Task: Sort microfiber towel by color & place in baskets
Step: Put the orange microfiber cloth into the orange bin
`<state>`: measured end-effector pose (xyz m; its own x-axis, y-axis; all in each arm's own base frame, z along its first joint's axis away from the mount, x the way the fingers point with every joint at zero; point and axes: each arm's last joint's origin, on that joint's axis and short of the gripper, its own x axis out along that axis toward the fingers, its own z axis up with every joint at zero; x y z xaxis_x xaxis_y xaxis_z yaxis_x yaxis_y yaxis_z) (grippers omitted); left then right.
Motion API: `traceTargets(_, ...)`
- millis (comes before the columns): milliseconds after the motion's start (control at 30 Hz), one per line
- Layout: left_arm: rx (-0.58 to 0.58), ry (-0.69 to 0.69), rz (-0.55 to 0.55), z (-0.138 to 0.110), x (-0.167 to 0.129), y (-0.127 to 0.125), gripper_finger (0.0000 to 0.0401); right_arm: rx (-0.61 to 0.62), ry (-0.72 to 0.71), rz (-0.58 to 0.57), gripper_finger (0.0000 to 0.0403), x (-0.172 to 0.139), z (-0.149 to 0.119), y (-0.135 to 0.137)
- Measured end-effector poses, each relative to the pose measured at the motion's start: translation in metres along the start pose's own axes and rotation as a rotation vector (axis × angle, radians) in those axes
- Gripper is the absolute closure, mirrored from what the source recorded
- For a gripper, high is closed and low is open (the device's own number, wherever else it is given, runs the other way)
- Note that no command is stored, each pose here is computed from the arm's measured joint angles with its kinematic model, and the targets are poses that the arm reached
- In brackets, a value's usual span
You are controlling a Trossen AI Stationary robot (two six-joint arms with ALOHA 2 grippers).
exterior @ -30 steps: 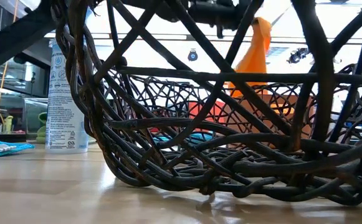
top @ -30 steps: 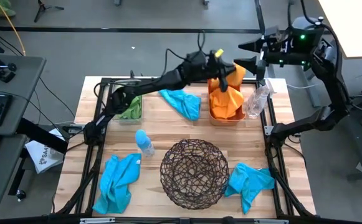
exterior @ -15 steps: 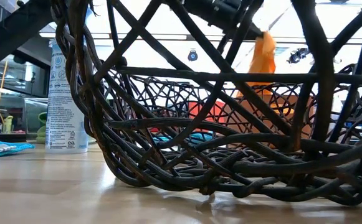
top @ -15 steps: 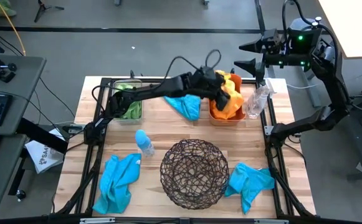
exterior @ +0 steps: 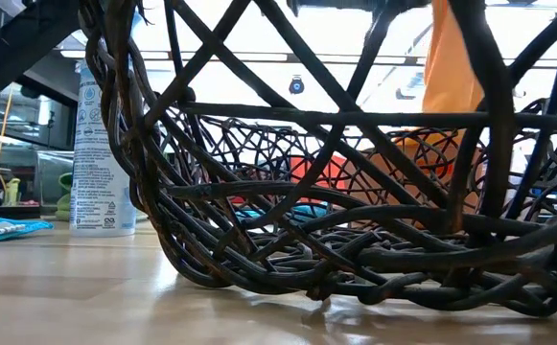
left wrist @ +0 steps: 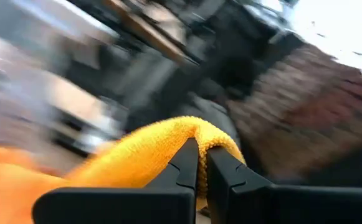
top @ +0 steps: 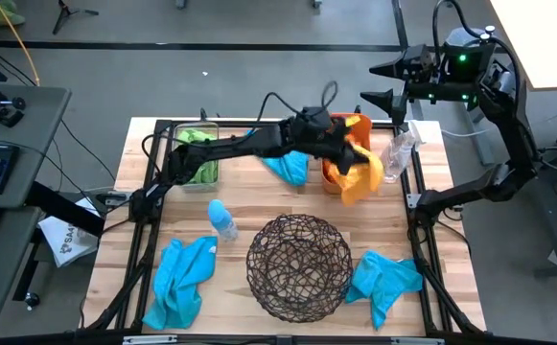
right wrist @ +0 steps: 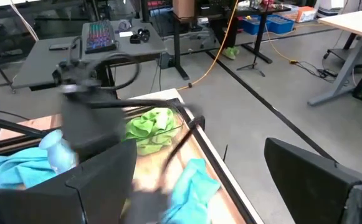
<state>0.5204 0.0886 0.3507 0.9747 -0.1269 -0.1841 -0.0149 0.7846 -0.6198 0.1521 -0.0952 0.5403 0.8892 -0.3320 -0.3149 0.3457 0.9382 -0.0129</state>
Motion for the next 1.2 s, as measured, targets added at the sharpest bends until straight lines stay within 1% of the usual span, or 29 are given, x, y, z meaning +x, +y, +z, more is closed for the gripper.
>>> traceTargets(133, 0.075, -0.136, 0.222, 0.022, -0.012, 0.033, 0.0401, 0.002, 0.0, 0.0, 0.0055, 0.0, 0.0, 0.0)
traceTargets(233, 0.092, -0.229, 0.365, 0.04, -0.025, 0.058, 0.0401, 0.002, 0.002, 0.0, 0.0055, 0.0, 0.0, 0.0)
traceTargets(333, 0.091, -0.284, 0.459, 0.052, -0.036, 0.081, 0.0401, 0.008, 0.025, 0.002, 0.0055, 0.0, -0.002, 0.0)
traceTargets(400, 0.085, -0.298, 0.481, 0.056, -0.038, 0.095, 0.0401, 0.009, 0.034, 0.003, 0.0055, 0.0, -0.003, 0.0)
traceTargets(467, 0.08, -0.289, 0.479, 0.052, -0.033, 0.105, 0.0401, 0.011, 0.038, -0.001, 0.0055, 0.0, -0.004, 0.0)
traceTargets(533, 0.087, -0.274, 0.436, 0.041, -0.019, 0.111, 0.0401, 0.011, 0.039, -0.006, 0.0055, 0.0, -0.004, 0.0)
traceTargets(633, 0.083, -0.232, 0.339, 0.017, 0.008, 0.118, 0.0401, 0.011, 0.04, -0.013, 0.0055, 0.0, -0.004, 0.0)
traceTargets(733, 0.043, -0.135, 0.275, -0.013, 0.031, 0.124, 0.0401, 0.013, 0.045, -0.013, 0.0055, 0.0, -0.004, 0.0)
traceTargets(800, 0.023, -0.068, 0.275, -0.031, 0.041, 0.127, 0.04, 0.02, 0.048, -0.013, 0.0055, 0.0, -0.005, 0.0)
traceTargets(900, -0.009, 0.006, 0.303, -0.048, 0.048, 0.127, 0.0393, 0.041, 0.056, -0.026, 0.0055, 0.0, -0.005, 0.0)
traceTargets(967, 0.002, 0.044, 0.323, -0.052, 0.048, 0.128, 0.0382, 0.042, 0.065, -0.049, 0.0055, 0.0, -0.006, -0.001)
traceTargets(1033, 0.037, 0.079, 0.349, -0.05, 0.043, 0.13, 0.0365, 0.044, 0.077, -0.062, 0.0055, 0.0, -0.007, -0.001)
traceTargets(1133, 0.07, 0.099, 0.375, -0.038, 0.031, 0.13, 0.0331, 0.045, 0.083, -0.062, 0.0055, 0.0, -0.008, -0.001)
traceTargets(1200, 0.081, 0.087, 0.383, -0.024, 0.02, 0.126, 0.0305, 0.053, 0.086, -0.062, 0.0055, 0.0, -0.008, -0.001)
